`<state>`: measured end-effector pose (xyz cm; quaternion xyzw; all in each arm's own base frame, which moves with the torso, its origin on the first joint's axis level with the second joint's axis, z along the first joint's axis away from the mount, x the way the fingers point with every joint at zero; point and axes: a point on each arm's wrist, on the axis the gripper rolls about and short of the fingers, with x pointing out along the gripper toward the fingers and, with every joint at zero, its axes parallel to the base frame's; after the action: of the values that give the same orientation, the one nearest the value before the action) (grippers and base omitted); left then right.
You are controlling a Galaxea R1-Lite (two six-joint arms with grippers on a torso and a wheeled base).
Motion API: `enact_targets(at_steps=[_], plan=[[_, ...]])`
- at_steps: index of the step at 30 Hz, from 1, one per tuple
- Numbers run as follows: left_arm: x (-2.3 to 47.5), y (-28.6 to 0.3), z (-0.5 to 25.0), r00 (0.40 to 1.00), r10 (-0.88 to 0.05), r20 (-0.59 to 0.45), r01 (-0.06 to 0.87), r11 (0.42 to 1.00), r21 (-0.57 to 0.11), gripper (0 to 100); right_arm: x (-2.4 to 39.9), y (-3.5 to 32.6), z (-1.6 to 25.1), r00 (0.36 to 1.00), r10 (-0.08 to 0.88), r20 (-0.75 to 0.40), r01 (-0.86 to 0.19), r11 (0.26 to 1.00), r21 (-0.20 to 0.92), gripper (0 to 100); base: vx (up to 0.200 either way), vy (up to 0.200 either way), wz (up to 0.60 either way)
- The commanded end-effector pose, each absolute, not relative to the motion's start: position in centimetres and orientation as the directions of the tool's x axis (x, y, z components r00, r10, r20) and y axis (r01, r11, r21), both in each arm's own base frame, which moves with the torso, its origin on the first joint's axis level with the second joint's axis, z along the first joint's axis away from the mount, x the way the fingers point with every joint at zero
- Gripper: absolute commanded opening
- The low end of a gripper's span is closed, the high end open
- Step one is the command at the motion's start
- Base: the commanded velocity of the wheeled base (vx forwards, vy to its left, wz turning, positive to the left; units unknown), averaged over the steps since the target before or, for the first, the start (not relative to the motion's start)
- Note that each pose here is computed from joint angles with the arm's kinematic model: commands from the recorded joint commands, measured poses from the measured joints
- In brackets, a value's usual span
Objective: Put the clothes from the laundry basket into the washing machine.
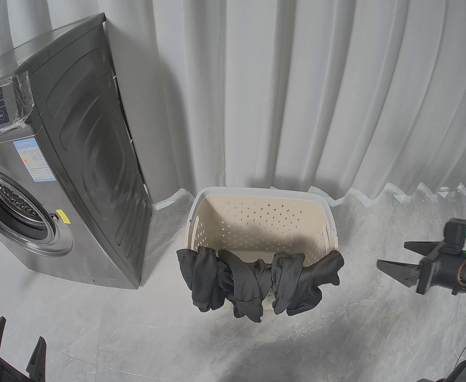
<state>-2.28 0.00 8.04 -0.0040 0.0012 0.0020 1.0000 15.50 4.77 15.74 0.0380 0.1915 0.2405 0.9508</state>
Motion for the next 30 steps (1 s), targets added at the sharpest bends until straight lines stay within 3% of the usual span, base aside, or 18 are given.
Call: enact_targets(at_steps=[1, 7, 19, 30], plan=[[-2.3, 0.0, 7.6, 1.0, 0.005, -0.005, -0.005, 1.0, -0.009, 100, 23.2, 8.9, 10.2, 0.765, 0.423, -0.486, -0.412, 0.901, 0.136, 100, 0.0, 0.0, 0.0], [-2.3, 0.0, 7.6, 1.0, 0.005, -0.005, -0.005, 1.0, -0.009, 100, 26.1, 10.1, 8.0, 0.772, 0.414, -0.482, -0.415, 0.903, 0.111, 100, 0.0, 0.0, 0.0], [-2.3, 0.0, 7.6, 1.0, 0.005, -0.005, -0.005, 1.0, -0.009, 100, 30.0, 11.0, 5.0, 0.805, 0.287, -0.519, -0.312, 0.949, 0.041, 100, 0.0, 0.0, 0.0], [-2.3, 0.0, 7.6, 1.0, 0.005, -0.005, -0.005, 1.0, -0.008, 100, 32.2, 11.8, 2.2, 0.812, 0.258, -0.523, -0.306, 0.952, -0.005, 100, 0.0, 0.0, 0.0]])
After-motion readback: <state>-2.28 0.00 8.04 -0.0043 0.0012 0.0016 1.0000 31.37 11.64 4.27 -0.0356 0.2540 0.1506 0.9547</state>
